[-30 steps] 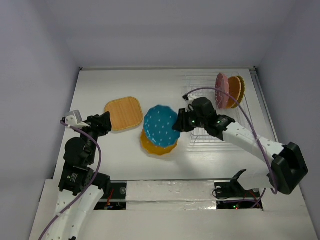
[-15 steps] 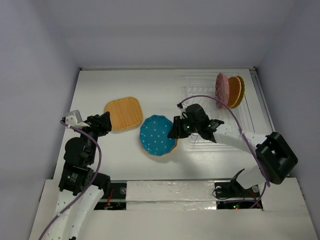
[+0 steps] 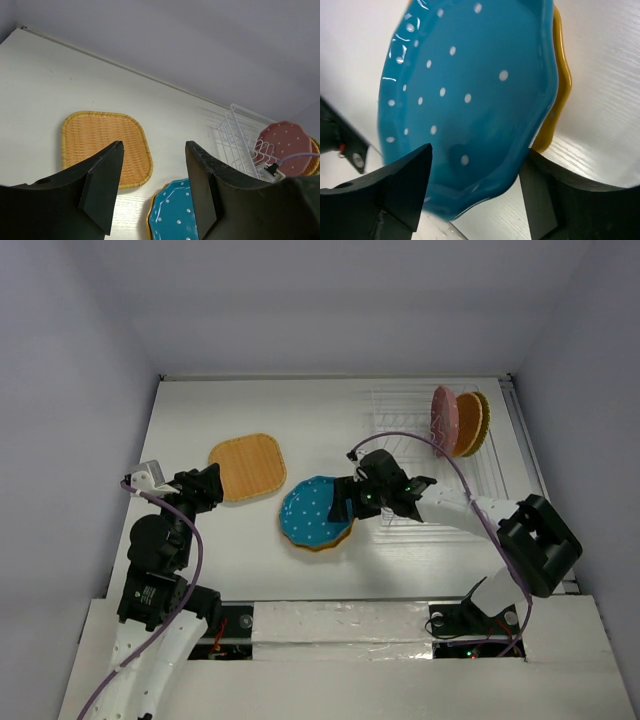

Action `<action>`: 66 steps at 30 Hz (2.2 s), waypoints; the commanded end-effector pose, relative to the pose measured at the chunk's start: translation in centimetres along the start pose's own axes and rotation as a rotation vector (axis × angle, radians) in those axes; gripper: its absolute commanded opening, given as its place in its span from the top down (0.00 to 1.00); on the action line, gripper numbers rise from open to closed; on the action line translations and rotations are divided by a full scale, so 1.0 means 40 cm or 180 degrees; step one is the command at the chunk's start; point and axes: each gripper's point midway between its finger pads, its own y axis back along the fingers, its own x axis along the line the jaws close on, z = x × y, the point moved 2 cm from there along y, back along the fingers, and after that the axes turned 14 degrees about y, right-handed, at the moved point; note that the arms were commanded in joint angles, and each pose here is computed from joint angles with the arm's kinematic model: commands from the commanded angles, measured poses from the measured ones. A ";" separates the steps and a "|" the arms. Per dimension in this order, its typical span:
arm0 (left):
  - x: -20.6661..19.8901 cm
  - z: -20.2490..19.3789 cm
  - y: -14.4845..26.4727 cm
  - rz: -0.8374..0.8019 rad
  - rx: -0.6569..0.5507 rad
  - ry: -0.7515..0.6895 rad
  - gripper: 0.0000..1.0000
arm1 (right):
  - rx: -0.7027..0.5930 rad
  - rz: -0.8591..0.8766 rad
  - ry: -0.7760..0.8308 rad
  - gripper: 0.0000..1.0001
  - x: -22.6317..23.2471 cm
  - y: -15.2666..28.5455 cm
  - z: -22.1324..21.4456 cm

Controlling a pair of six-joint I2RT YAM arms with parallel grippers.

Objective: Unload the plates from the dish rack

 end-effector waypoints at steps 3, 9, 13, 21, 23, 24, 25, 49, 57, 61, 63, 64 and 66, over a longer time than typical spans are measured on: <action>-0.009 0.008 -0.007 -0.0056 -0.0059 0.0007 0.51 | -0.0116 -0.0238 0.0331 0.15 0.024 0.005 0.060; -0.011 0.011 -0.005 -0.0068 -0.0074 0.0017 0.51 | -0.0032 -0.0798 0.0530 0.06 0.018 0.014 0.061; -0.013 0.014 -0.004 -0.0081 -0.0088 0.0022 0.51 | -0.0175 -0.0900 0.0578 0.06 0.046 0.033 0.091; -0.015 0.018 0.001 -0.0099 -0.0109 0.0029 0.51 | -0.0641 -0.1178 0.0612 0.13 0.060 0.089 0.204; -0.015 0.018 0.002 -0.0099 -0.0109 0.0029 0.51 | -0.0698 -0.1225 0.0611 0.14 0.063 0.091 0.231; -0.016 0.020 0.003 -0.0106 -0.0117 0.0031 0.51 | -0.0688 -0.1240 0.0612 0.14 0.063 0.090 0.234; -0.015 0.018 0.002 -0.0103 -0.0113 0.0030 0.51 | -0.0673 -0.1245 0.0617 0.15 0.063 0.083 0.235; -0.024 0.035 0.018 -0.0177 -0.0199 0.0059 0.50 | -0.0803 -0.4327 -0.0206 0.14 -0.546 0.581 0.373; -0.026 0.030 0.018 -0.0189 -0.0169 0.0058 0.50 | -0.0356 -0.4578 -0.0250 0.34 -0.710 0.518 0.384; -0.026 0.029 0.016 -0.0186 -0.0165 0.0057 0.50 | -0.0297 -0.4696 -0.0176 0.52 -0.725 0.518 0.385; -0.026 0.030 0.017 -0.0189 -0.0169 0.0058 0.50 | -0.0287 -0.4712 -0.0152 0.62 -0.725 0.520 0.383; -0.025 0.028 0.016 -0.0183 -0.0162 0.0056 0.50 | -0.0295 -0.4718 -0.0146 0.71 -0.722 0.527 0.386; -0.026 0.029 0.016 -0.0186 -0.0165 0.0057 0.50 | -0.0291 -0.4748 -0.0142 0.77 -0.715 0.541 0.390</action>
